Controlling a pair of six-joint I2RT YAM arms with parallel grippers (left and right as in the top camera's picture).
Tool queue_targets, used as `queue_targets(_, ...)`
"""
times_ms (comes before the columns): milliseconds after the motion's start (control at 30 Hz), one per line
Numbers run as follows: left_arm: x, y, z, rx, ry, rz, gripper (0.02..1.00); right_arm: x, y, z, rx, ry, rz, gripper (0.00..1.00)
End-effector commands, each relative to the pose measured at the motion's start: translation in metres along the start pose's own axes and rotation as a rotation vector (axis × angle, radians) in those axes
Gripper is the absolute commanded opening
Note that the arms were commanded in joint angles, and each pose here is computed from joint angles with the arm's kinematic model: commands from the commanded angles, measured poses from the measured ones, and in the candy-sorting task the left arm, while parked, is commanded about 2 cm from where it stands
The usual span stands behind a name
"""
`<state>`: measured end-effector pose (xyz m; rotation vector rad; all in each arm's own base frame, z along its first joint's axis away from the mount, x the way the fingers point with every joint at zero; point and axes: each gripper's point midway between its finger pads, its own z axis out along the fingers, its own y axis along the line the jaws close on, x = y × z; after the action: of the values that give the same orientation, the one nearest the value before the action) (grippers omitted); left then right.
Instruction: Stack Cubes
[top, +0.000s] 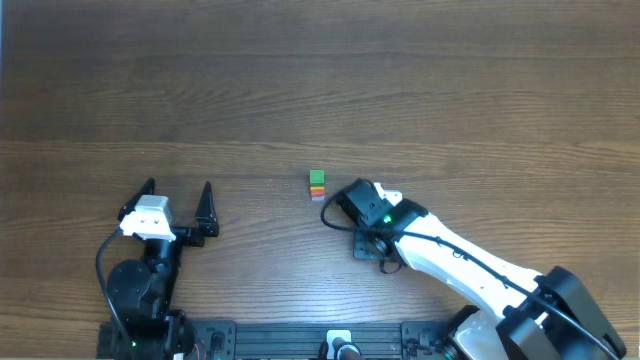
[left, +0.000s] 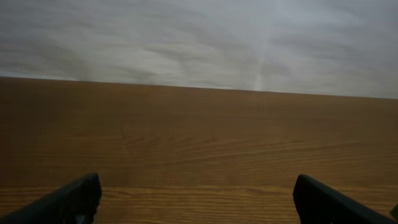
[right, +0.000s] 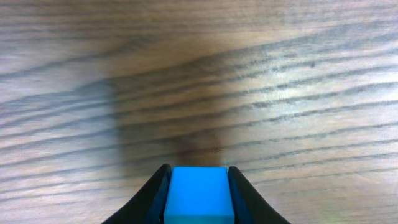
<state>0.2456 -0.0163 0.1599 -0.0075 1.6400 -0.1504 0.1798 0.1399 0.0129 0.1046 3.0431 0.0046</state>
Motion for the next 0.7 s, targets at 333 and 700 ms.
queue_targets(333,0.001,0.0,0.0,0.002,0.0,0.015,1.0,-0.099,0.056,-0.122,-0.038,-0.2,-0.092,0.251)
queue_targets(700,0.001,0.0,0.0,0.002,0.0,0.015,1.0,-0.147,0.112,-0.111,-0.043,-0.15,-0.135,0.244)
